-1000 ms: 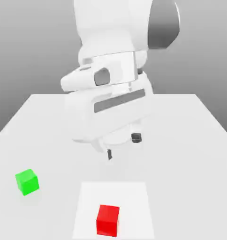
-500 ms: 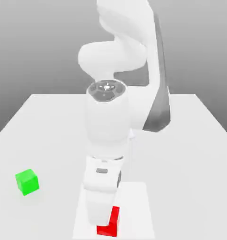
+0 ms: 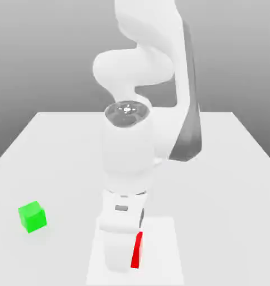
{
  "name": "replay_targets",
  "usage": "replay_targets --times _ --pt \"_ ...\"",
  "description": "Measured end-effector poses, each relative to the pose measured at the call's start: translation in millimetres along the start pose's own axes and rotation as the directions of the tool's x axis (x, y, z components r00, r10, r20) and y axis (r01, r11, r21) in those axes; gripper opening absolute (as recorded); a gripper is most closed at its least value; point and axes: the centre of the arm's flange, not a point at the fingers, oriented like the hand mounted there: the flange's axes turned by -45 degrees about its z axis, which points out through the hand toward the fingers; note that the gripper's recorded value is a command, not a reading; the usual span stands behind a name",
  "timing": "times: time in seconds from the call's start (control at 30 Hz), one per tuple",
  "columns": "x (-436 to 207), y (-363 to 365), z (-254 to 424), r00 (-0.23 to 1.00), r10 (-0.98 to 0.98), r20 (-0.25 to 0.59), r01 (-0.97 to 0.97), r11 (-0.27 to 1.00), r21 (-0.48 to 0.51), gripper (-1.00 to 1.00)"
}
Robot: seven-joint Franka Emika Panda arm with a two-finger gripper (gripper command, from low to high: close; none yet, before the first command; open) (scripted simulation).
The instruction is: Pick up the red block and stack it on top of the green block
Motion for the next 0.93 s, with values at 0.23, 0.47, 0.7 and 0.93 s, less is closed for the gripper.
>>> replay_targets --times 0.23,0.47,0.7,0.93 --pt "-199 -78 -26 1.0 0.025 0.005 -0.025 1.0 0.003 -1.0" --pt "-229 -108 -9 0.998 -0.057 -0.01 0.057 0.998 -0.003 -1.0" --pt "-230 -112 35 0.999 -0.054 -0.009 0.054 0.999 0.001 1.0" --pt "-230 -112 36 0.999 -0.053 -0.008 0.053 0.999 0.0 1.0"
